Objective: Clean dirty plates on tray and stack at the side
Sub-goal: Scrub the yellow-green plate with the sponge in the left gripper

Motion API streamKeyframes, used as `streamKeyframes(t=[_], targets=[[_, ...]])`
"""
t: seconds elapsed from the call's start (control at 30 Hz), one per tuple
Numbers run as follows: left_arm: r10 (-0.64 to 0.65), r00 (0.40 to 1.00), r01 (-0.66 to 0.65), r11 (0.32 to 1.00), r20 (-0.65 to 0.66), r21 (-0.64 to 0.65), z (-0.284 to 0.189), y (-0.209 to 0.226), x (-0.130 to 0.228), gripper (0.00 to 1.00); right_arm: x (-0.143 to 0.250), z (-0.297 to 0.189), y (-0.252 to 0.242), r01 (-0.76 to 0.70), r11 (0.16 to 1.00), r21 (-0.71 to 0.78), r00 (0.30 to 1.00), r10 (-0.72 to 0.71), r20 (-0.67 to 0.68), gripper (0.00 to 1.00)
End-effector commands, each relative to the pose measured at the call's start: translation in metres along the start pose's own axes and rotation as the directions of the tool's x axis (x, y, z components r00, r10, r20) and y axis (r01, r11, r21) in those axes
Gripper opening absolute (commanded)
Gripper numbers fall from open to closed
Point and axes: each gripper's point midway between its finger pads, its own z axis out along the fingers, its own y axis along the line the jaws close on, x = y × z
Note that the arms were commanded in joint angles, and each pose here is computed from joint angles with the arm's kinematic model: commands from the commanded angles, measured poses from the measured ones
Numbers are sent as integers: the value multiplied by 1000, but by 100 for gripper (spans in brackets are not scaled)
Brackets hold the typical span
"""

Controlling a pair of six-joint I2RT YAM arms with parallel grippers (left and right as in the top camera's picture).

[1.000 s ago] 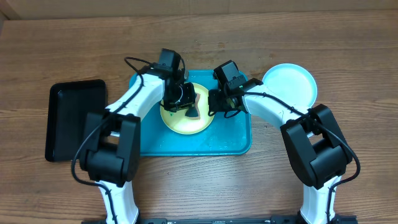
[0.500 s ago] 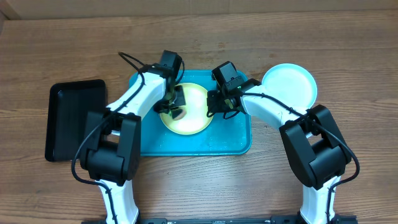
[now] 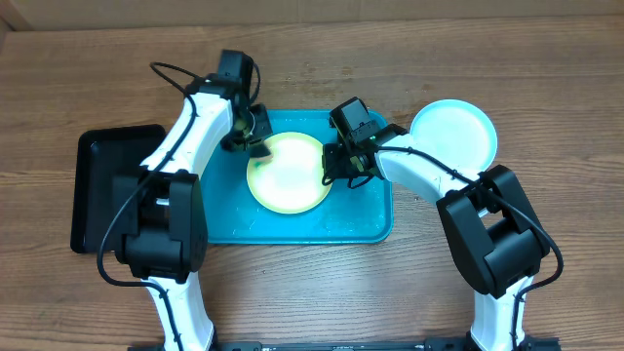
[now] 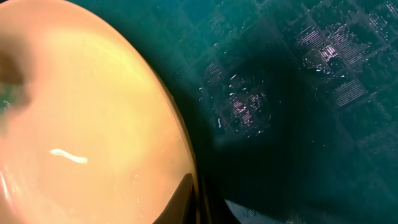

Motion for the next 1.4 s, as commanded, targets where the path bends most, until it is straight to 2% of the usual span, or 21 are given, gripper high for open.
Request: streamKeyframes(t=[0.0, 0.17, 0.3, 0.4, 0.47, 0.53, 0.8, 0.97, 1.2, 1.3, 1.37], targets=[[105, 991, -81, 964, -84, 253, 5, -52, 22, 4, 4, 7, -23, -13, 996, 84, 1000, 13, -4, 4], [159, 981, -128, 961, -115, 244, 20, -65, 50, 4, 4, 7, -23, -13, 996, 84, 1000, 13, -4, 4], [168, 978, -148, 975, -120, 164, 32, -53, 59, 4, 4, 7, -23, -13, 996, 84, 1000, 13, -4, 4], [158, 985, -163, 984, -73, -71, 43, -8, 53, 4, 4, 7, -23, -13, 996, 84, 1000, 14, -5, 4], [167, 986, -167, 956, -20, -241, 43, 22, 43, 4, 5, 7, -24, -13, 996, 86, 1000, 14, -7, 4], [178, 984, -163, 926, 15, -342, 40, 40, 35, 4, 5, 7, -24, -13, 996, 86, 1000, 14, -7, 4], [228, 968, -126, 802, 103, -584, 16, 78, 12, 4, 9, 6, -26, -15, 995, 94, 1000, 17, -24, 4], [239, 959, -82, 745, 151, -662, -10, 84, -5, 4, 8, 6, -28, -15, 994, 106, 1000, 17, -19, 4], [178, 943, 62, 734, 280, -676, -56, 80, -25, 4, 8, 6, -29, -15, 993, 115, 1000, 17, -15, 4], [137, 930, 125, 755, 340, -644, -70, 76, -29, 4, 7, 6, -29, -14, 993, 115, 1000, 16, -14, 4], [101, 935, 129, 796, 340, -591, -68, 68, -26, 4, 7, 6, -29, -15, 993, 114, 1000, 16, -13, 4]])
